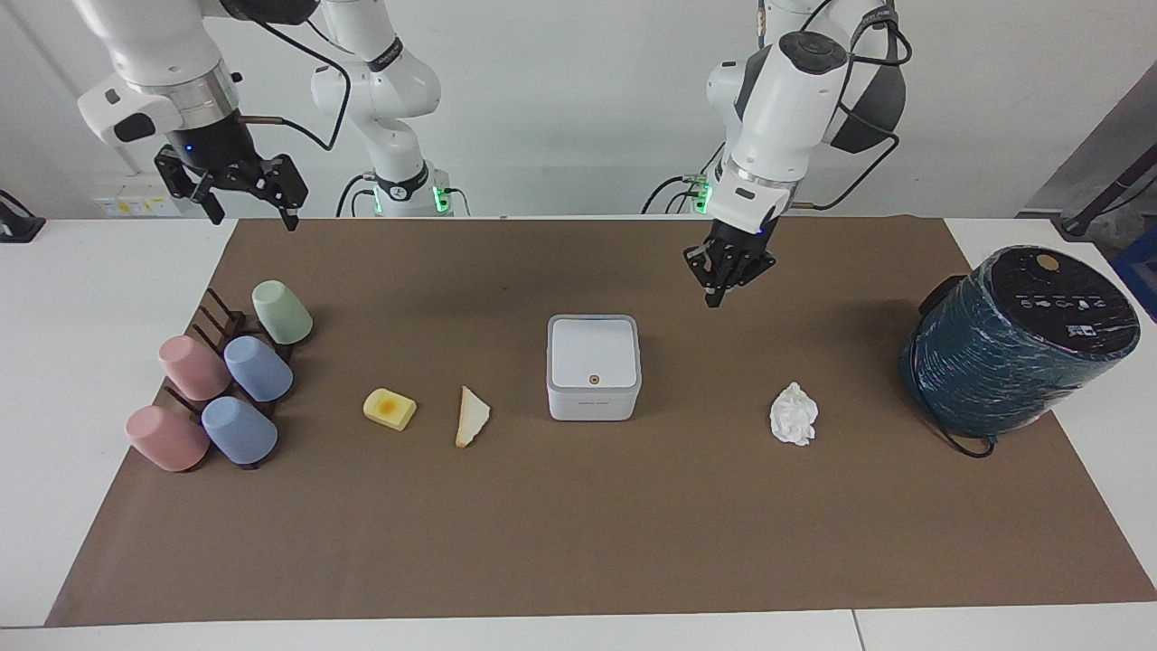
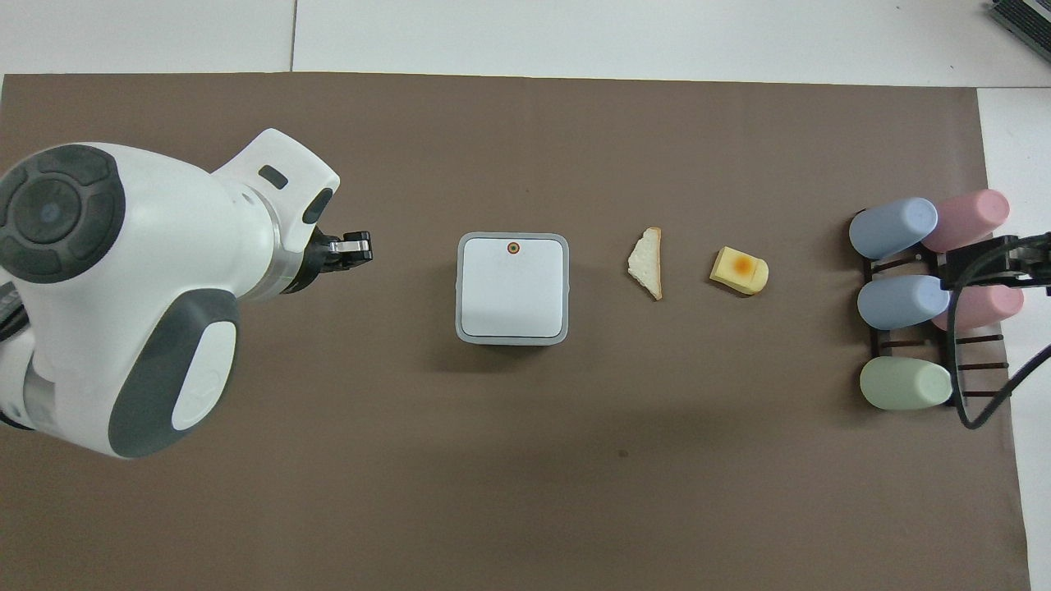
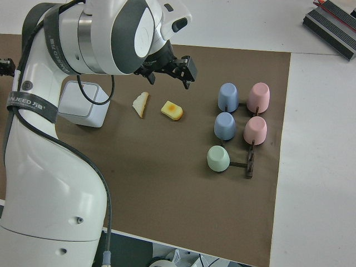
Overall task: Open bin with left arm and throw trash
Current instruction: 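Move the left gripper to the white bin's lid, then lift the bin lid open with the left gripper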
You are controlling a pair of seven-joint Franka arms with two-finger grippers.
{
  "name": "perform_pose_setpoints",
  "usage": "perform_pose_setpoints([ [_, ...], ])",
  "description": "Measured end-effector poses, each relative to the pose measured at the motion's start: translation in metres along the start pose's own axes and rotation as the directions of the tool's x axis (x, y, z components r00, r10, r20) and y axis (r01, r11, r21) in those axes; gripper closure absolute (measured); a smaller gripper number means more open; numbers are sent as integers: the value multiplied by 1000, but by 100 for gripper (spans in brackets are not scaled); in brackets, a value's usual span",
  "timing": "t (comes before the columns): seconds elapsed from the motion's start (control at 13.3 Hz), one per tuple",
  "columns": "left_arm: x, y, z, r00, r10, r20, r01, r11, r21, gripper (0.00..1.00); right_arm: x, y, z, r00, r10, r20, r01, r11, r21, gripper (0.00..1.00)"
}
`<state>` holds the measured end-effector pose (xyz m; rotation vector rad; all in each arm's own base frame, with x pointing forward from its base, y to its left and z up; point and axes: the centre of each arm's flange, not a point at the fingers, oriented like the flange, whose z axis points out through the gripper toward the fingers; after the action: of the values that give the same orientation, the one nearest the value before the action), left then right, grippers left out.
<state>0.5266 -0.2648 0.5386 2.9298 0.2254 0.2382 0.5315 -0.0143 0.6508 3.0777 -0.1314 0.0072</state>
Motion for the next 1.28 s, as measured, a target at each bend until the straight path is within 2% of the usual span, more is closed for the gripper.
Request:
perform_pose_setpoints([
  [0.23,1,23,36,986,-166,-24,164,984,-63,99,0,0,0,1000,0,0,0,1000,0,0],
  [0.53,9,35,65,926,-378,7,374,913,-160,99,0,0,0,1000,0,0,0,1000,0,0],
  [0.98,10,47,70,819,-572,29,565,797,-213,99,0,0,0,1000,0,0,0,1000,0,0],
  [1.28,5,68,105,798,-600,55,598,778,-194,99,0,0,0,1000,0,0,0,1000,0,0],
])
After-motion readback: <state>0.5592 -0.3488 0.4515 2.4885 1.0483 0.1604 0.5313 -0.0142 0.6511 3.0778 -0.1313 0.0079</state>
